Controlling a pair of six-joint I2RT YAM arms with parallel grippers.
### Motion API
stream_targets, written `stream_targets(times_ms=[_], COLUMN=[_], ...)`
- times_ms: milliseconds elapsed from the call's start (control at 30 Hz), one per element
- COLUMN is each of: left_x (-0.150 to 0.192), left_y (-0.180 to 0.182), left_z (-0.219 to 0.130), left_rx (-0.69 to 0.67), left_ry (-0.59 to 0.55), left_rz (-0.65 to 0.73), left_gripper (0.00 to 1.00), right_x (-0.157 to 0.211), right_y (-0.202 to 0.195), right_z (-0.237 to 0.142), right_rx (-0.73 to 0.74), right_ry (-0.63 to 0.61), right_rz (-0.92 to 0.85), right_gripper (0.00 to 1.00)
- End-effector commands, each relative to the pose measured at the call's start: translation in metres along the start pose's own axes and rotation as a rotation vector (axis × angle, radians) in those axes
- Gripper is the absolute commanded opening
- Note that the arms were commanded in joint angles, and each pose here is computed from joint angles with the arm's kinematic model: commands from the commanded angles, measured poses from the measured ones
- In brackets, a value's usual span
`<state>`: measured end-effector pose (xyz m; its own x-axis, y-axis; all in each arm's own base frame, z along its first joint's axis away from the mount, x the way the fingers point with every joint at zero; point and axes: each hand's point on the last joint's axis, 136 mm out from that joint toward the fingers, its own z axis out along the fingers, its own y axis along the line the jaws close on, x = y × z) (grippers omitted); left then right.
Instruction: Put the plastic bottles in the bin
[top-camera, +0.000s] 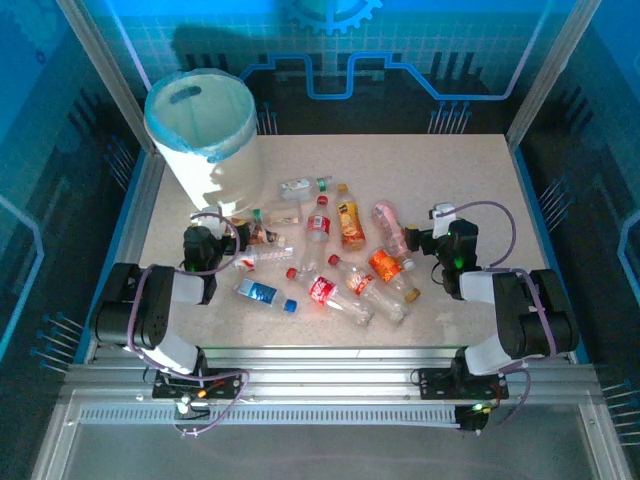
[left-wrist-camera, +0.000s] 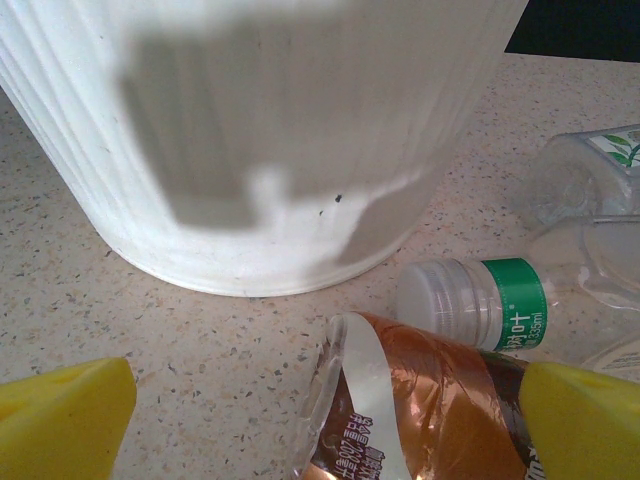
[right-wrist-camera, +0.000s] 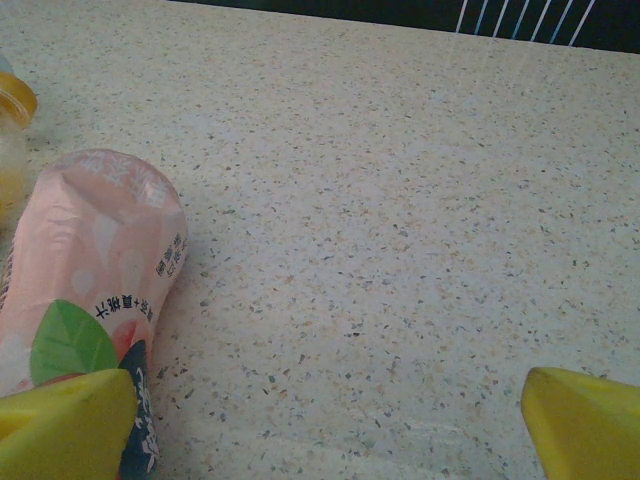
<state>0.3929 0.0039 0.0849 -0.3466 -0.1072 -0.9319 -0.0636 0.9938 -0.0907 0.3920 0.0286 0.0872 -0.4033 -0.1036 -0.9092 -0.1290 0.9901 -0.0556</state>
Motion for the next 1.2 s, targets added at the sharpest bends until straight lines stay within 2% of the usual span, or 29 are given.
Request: stream_targets(times_ms=[0, 333, 467, 567, 667, 867, 1000, 1167], left_x=[-0.012, -0.012, -0.016, -0.031, -0.052, -0.087, -0.11, -0.129], left_y=[-0.006, -0.006, -0.003, -0.001, -0.002, -0.012, -0.039, -0.095], left_z=[0.001, 0.002, -0.004, -0.024, -0.05, -0.09, -0.122, -0.161], left_rx=[0.023, 0.027, 0.011, -0.014, -0.028, 0.001, 0.079, 0.281], left_ry=[-0.03, -0.027, -0.059, -0.116, -0.189, -0.191, -0.138, -0.091], left_rz=[0.021, 0.019, 0.018, 0.011, 0.01, -0.19, -0.285, -0.211], left_gripper=[0.99, 0.99, 0.99, 0.99, 0.98, 0.85, 0.74, 0.7], right_x=[-0.009, -0.009, -0.018, -0.04, -0.061, -0.079, -0.092, -0.081], right_y=[0.002, 0.001, -0.003, -0.006, 0.0, 0.007, 0.053, 0.139], right_z=[0.003, 0.003, -0.002, -0.02, -0.044, -0.095, -0.135, -0.176], right_rx=[-0.002, -0.008, 0.01, 0.023, -0.015, -0.023, -0.226, -0.556], right_ry=[-0.022, -0.019, -0.03, -0.003, -0.038, 0.034, 0.084, 0.193], right_rz=[0.002, 0.008, 0.015, 0.038, 0.069, 0.19, 0.211, 0.103], right_gripper=[1.0, 1.0, 1.0, 1.0, 1.0, 0.93, 0.86, 0.8])
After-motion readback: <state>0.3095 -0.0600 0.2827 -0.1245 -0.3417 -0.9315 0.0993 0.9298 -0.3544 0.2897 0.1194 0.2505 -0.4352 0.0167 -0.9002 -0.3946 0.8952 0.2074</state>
